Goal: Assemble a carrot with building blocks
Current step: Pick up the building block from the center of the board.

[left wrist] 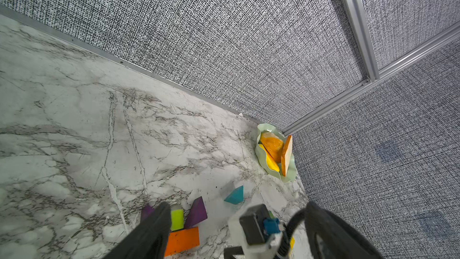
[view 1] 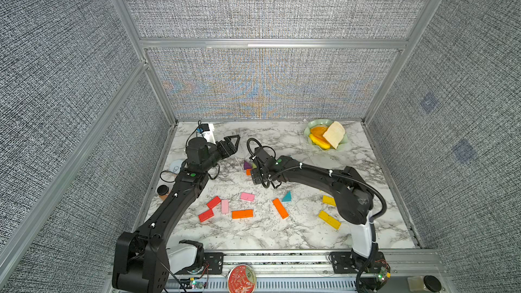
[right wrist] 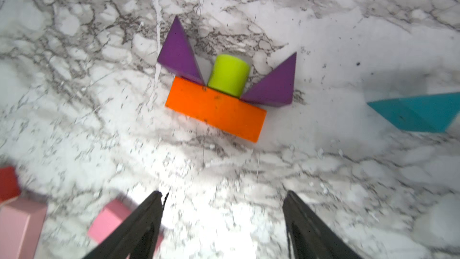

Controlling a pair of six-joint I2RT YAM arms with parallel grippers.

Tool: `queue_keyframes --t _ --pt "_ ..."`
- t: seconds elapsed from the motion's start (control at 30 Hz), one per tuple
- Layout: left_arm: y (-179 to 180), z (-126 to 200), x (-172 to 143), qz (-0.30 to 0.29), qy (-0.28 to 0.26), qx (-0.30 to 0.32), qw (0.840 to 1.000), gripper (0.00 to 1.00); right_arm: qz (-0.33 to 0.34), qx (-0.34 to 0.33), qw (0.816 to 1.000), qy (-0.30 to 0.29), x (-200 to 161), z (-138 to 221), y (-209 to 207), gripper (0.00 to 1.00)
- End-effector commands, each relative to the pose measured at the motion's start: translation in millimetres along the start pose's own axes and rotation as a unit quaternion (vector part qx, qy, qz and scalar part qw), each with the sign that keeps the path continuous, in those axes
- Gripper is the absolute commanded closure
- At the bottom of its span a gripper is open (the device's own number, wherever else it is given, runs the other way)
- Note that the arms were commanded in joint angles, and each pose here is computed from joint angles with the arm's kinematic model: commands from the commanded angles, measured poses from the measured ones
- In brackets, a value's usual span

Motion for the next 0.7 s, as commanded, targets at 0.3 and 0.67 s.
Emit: queue_keyframes --t 0.3,0.67 --pt "-11 12 11 -0.032 -0.032 0.001 0.999 0.15 0.226 0.134 0.964 0.034 -66 33 97 0.42" --pt "-13 16 18 -0.053 -0.043 0.011 0.998 0.12 0.332 0.227 0.914 0.061 -68 6 124 0.35"
Point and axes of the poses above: each gripper's point midway between its finger pads, its own z axis back along the fingers, its own y axis along the line the jaws close on, x = y × z, the point moved 8 cm from there along z, back along the fingers, and after that the axes turned 9 degrees about z, right-handed, at the moved point
